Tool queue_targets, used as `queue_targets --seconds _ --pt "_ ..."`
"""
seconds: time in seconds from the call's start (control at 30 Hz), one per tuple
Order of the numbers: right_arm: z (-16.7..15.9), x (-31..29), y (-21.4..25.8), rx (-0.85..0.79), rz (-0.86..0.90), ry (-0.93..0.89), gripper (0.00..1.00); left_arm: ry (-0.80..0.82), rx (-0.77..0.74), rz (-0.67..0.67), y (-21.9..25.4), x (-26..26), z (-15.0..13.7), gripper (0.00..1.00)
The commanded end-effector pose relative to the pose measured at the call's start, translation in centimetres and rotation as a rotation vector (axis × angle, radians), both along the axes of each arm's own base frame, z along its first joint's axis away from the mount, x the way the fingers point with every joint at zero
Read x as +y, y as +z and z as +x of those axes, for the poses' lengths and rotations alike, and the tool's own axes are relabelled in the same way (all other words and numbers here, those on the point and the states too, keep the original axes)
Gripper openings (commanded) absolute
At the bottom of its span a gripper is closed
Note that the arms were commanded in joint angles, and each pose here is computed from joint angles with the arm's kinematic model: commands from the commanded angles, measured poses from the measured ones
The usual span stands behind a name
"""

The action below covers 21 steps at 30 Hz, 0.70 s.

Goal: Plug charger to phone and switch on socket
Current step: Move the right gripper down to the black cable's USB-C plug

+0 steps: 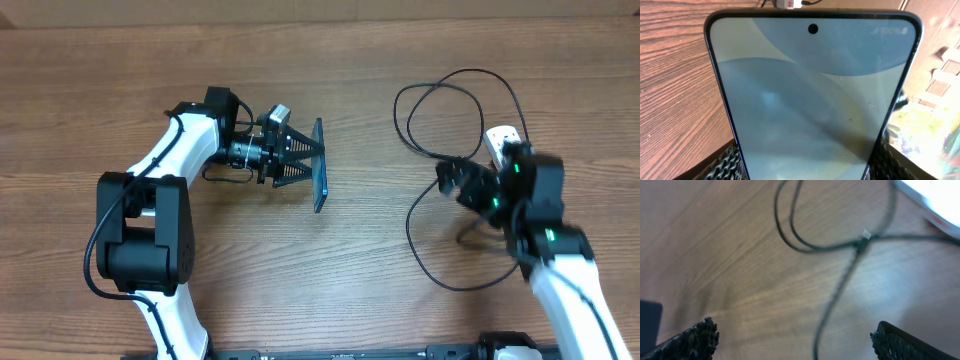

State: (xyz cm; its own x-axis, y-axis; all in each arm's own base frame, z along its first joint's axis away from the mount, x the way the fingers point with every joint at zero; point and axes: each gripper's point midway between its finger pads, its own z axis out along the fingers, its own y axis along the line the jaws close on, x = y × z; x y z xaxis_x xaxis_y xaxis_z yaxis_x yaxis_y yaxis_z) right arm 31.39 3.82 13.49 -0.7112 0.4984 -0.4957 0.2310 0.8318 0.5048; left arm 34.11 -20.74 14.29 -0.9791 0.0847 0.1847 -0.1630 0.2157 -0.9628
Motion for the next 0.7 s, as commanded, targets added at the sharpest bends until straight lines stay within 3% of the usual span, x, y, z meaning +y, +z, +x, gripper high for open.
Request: queue_targets --seconds 0.0,0.1,0.2,0.3,0.67 --pt "2.5 1.0 -1.5 0.022 0.028 0.068 1.0 -0.001 -0.021 -0.038 0.9 -0.2 0.5 0.46" --pt "4.5 0.6 -3.4 0.019 0.001 0.066 1.0 -0.001 -0.021 -0.038 0.9 -0.2 0.5 0.47" --pt "5.6 0.4 -5.3 0.041 0.005 0.039 0.93 -0.001 -0.021 -0.038 0.9 -0.2 0.5 0.47" --pt "6.3 -1.7 -8.0 0.1 -0.036 -0.099 0.93 -0.001 -0.021 -0.038 0.9 -0.2 0.5 0.47" --pt "7.7 -2.5 -9.5 0.085 -0.06 -0.146 0.77 -0.001 -0.021 -0.038 0.9 -0.2 0.5 0.47"
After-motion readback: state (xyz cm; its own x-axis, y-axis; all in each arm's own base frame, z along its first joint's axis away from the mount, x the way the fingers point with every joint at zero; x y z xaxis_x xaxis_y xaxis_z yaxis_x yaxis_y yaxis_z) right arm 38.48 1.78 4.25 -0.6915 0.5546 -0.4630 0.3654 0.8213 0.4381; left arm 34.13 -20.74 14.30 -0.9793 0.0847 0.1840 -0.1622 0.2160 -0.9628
